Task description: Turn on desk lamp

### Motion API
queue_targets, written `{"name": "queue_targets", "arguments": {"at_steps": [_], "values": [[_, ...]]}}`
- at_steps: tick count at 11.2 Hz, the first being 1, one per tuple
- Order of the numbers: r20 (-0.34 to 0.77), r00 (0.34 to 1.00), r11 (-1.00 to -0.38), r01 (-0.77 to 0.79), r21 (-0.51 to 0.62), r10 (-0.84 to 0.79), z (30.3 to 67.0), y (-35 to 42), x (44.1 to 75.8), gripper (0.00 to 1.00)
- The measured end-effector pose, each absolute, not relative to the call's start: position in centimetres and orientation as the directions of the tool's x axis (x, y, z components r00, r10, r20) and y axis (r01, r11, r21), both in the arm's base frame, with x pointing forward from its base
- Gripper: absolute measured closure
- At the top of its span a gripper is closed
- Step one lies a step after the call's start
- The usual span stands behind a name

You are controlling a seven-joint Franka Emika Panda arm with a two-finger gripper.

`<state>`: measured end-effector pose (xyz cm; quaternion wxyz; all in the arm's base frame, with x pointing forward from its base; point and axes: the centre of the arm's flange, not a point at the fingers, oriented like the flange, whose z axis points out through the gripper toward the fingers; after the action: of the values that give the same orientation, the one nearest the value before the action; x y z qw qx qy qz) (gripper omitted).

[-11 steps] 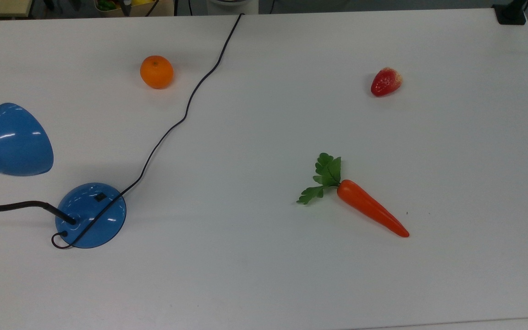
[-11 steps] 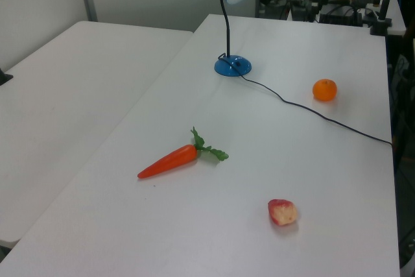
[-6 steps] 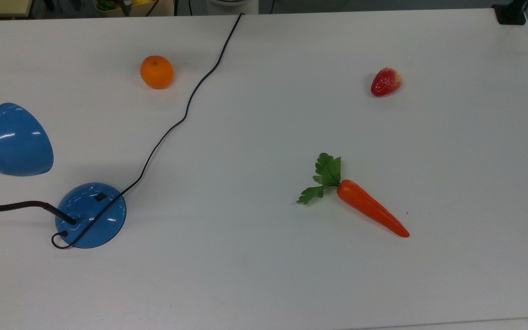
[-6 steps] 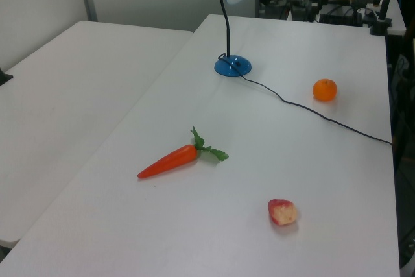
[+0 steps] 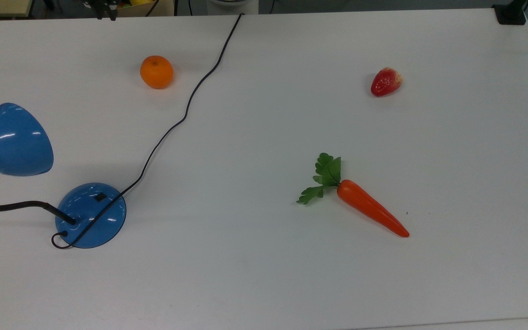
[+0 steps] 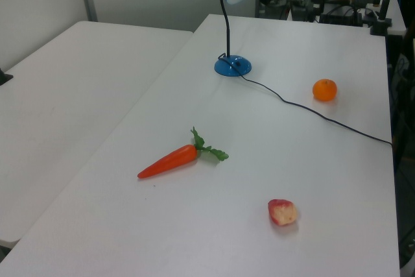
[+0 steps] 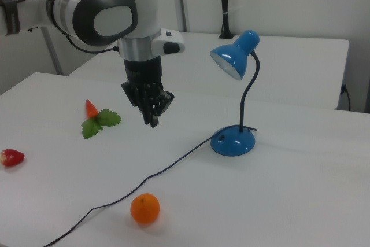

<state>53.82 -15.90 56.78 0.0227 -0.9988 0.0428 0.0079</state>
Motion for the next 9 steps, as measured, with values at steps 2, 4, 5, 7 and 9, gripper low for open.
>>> {"name": "queue_targets", "arguments": {"at_steps": [2, 4, 5, 7, 9], "values": [[0.015, 0.994, -0.993, -0.107, -0.059, -0.108, 56.8, -16.4, 54.2, 0.89], [0.088, 0.980, -0.982, -0.175, -0.076, -0.181, 56.7, -17.7, 54.8, 0.91], [0.114, 0.970, -0.975, -0.205, -0.081, -0.214, 56.4, -18.2, 55.1, 0.92], [0.162, 0.945, -0.959, -0.273, -0.083, -0.283, 55.2, -18.4, 56.3, 0.96], [0.215, 0.911, -0.936, -0.341, -0.091, -0.353, 53.8, -18.6, 58.1, 0.96]]}}
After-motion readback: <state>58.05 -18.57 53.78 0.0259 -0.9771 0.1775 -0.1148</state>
